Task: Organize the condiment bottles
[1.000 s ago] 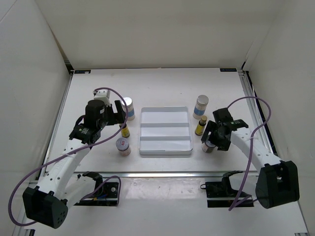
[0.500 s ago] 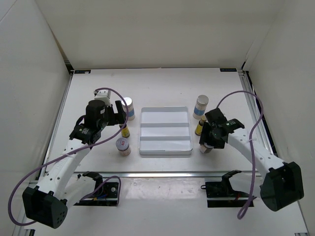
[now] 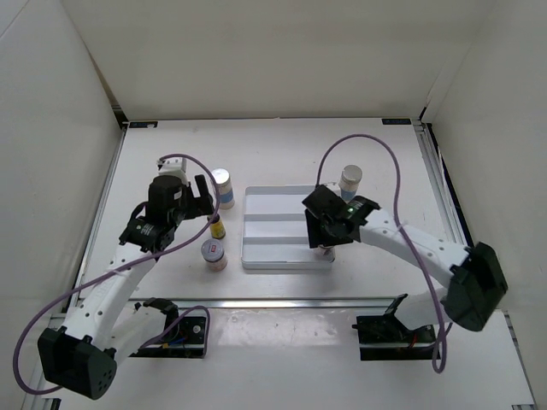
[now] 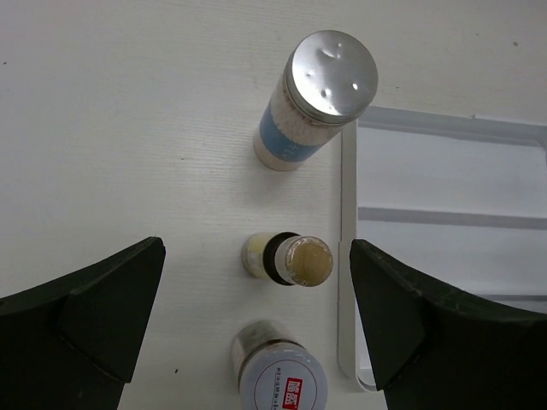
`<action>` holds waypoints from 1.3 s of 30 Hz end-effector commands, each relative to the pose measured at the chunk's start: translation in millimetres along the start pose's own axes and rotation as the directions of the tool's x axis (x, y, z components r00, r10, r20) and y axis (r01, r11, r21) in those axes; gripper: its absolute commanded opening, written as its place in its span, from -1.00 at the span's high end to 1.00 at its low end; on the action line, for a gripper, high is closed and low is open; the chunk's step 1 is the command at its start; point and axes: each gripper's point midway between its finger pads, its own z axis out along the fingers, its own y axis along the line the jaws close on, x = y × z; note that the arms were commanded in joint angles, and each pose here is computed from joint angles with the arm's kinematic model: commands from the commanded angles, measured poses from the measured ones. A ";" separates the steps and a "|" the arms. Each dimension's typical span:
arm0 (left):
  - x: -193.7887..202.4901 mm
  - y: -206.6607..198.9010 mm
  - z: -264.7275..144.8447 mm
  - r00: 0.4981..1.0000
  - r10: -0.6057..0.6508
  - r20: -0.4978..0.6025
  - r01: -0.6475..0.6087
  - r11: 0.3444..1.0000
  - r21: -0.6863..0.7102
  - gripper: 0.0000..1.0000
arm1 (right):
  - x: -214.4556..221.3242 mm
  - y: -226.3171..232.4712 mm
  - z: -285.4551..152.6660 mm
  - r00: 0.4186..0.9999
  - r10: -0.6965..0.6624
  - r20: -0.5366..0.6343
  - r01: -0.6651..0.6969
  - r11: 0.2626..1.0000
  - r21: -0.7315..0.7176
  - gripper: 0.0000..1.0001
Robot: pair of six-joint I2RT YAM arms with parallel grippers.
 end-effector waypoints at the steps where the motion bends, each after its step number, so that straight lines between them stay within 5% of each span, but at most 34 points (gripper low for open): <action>1: 0.9 18.1 -11.3 0.998 -0.051 0.028 0.054 0.994 -0.096 -1.00 | -21.6 11.7 13.3 0.997 0.006 0.071 -0.006 1.000 0.004 1.00; 6: 10.6 25.1 -26.7 0.996 -0.094 -0.010 0.092 0.987 -0.131 -1.00 | -11.1 18.5 33.6 1.000 -0.007 0.019 0.007 1.000 0.001 0.94; 14: 53.4 1.1 -49.3 0.950 -0.191 -0.247 0.186 0.982 -0.045 -1.00 | 0.8 25.1 44.1 0.999 0.002 -0.045 -0.002 1.000 -0.011 0.14; 20: 72.5 -10.1 -51.8 0.913 -0.231 -0.336 0.233 0.972 -0.037 -1.00 | -13.9 22.8 25.7 1.000 0.015 0.010 -0.015 1.000 -0.016 -0.70; 23: 90.1 -13.8 -46.4 0.884 -0.229 -0.408 0.225 0.973 -0.057 -1.00 | -26.4 25.6 9.3 0.998 0.033 0.057 -0.030 0.998 -0.050 -0.90; 38: 157.2 -13.2 -23.9 0.793 -0.226 -0.566 0.145 0.972 -0.185 -1.00 | -38.5 25.9 -28.0 0.986 0.052 0.161 -0.029 0.990 -0.140 -1.00; 39: 157.4 -14.4 -21.0 0.792 -0.235 -0.564 0.152 0.970 -0.190 -0.88 | -38.5 25.9 -28.0 0.986 0.052 0.161 -0.029 0.990 -0.140 -1.00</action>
